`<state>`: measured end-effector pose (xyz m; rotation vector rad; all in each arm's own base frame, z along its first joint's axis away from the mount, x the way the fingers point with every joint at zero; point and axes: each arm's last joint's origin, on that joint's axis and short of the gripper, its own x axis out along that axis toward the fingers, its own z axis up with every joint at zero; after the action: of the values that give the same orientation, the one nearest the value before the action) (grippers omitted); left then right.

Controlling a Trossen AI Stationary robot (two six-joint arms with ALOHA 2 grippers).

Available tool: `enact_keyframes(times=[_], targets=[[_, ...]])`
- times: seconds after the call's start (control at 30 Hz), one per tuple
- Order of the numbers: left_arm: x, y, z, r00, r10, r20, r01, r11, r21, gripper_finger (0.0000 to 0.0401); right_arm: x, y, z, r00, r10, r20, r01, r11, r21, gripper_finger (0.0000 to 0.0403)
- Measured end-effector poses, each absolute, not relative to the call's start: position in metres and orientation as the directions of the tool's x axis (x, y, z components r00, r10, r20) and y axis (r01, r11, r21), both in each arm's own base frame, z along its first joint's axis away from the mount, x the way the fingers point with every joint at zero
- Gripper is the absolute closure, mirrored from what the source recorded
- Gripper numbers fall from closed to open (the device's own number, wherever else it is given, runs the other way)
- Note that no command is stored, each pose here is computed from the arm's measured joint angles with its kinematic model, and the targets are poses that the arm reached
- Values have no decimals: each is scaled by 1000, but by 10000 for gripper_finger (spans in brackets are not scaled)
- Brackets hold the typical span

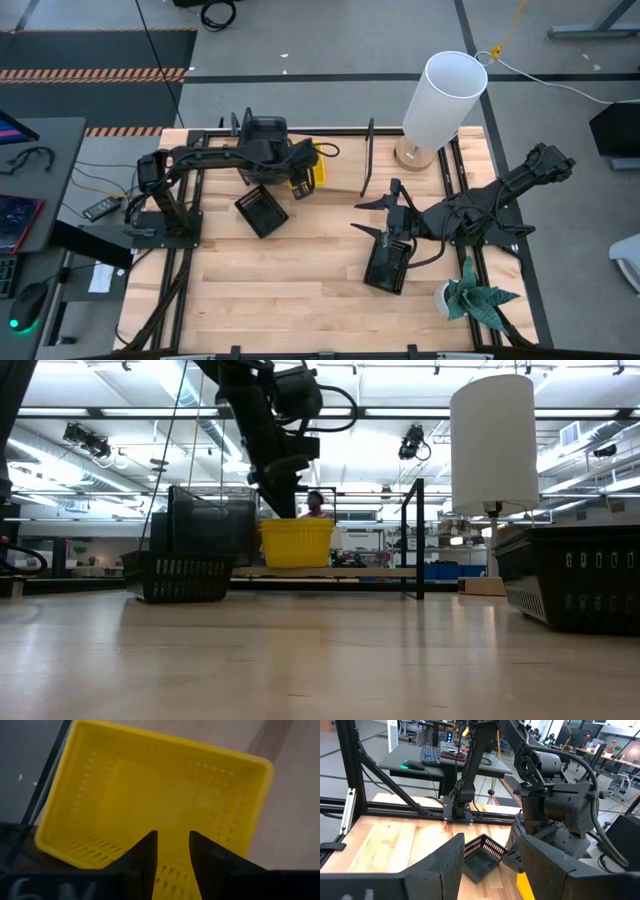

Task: Stack baskets on shelf by color
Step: Put the stacked yellow bins on the shelf

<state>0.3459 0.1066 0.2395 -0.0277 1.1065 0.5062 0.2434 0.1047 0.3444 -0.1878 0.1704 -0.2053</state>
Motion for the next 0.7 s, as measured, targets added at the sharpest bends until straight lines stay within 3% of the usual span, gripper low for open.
enact_keyframes(times=[0.13, 0.27, 0.43, 0.57, 0.7], targets=[[343, 105, 245, 362, 367, -857, -387, 896, 219, 283, 243, 105, 344, 965, -217, -148, 186, 962, -202, 208], [347, 94, 262, 474, 358, -804, -327, 920, 217, 283, 243, 105, 344, 965, -218, -148, 186, 962, -201, 208], [352, 72, 271, 587, 178, -790, -136, 983, 121, 283, 243, 105, 344, 965, -217, -149, 186, 962, -202, 208], [356, 58, 260, 554, 68, -830, -56, 997, 44, 283, 243, 105, 344, 965, -217, -149, 186, 962, -200, 208], [360, 54, 244, 491, 56, -869, -67, 997, 26, 283, 243, 105, 344, 965, -218, -148, 187, 963, -195, 208]])
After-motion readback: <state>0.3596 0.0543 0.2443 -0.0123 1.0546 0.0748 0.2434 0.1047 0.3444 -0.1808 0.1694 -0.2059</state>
